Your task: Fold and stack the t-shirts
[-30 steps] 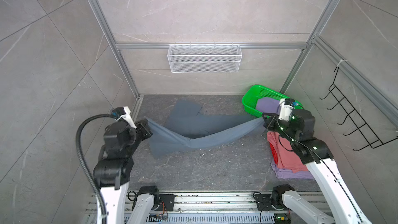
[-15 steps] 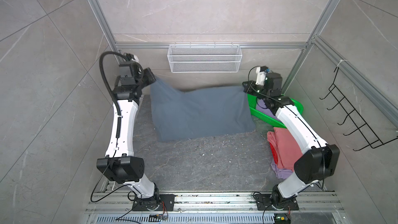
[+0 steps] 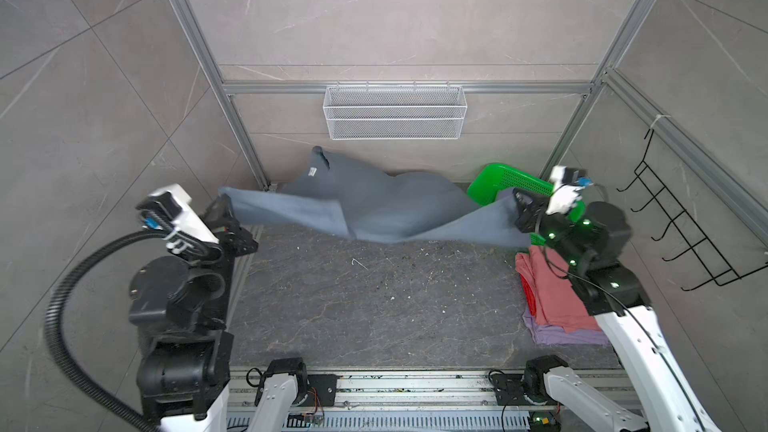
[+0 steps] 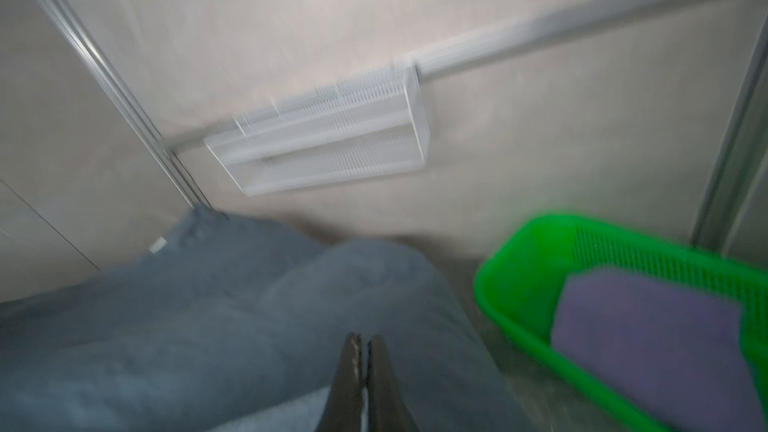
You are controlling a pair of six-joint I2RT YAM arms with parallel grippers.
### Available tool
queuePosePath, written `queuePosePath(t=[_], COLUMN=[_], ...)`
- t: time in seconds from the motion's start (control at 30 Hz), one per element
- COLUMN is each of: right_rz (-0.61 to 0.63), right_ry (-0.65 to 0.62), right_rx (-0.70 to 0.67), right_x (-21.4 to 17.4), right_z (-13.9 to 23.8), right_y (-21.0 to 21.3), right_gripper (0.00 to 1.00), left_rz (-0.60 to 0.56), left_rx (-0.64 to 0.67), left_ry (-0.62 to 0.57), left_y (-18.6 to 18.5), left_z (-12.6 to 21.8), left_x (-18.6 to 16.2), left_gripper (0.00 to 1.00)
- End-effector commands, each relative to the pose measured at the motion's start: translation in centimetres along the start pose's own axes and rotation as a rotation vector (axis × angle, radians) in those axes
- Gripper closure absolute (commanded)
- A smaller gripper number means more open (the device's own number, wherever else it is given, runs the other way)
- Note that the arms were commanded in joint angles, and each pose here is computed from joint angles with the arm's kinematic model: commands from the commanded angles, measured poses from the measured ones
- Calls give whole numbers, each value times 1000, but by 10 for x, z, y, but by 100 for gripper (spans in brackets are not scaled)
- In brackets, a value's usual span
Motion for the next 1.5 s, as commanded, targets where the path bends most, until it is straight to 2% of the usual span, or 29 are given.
queuePosePath(t=[0.0, 0.17, 0.4, 0.67, 0.83, 1.03, 1.3, 1.47], right_rz=[-72, -114, -206, -283, -274, -254, -275, -287], right_ry=[235, 345, 439, 460, 473, 485, 569, 612], right_rx=[5, -36, 12, 18, -30, -105, -155, -160], right_x=[-91, -148, -193, -211, -212, -208, -222, -223], right_z=[3, 16, 15, 27, 30, 33, 46, 34], right_y=[-4, -13, -6, -3, -10, -21, -25, -26], right_gripper=[100, 100, 100, 100, 100, 100, 100, 100], left_rz=[106, 232, 296, 317, 325, 296, 307, 311], left_rx=[156, 312, 343, 362, 350, 350, 353, 340], left_ry=[322, 567, 712, 754, 764, 678, 725, 779], left_y=[44, 79, 84, 85, 83, 81, 82, 78], left_z=[-6, 30, 38, 41, 34, 23, 24, 3], left_x=[-107, -188, -229, -238, -240, -216, -229, -239], left_gripper=[100, 100, 100, 100, 100, 100, 100, 100])
Point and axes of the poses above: each gripper's point midway between its finger pads, its own z axis back along the fingers, its own y axis along the line the jaws close on, x = y × z, the point moved 1 cm from there along z, back along the fingers, and after that the axes turned 9 degrees about z, right-handed, at the moved point
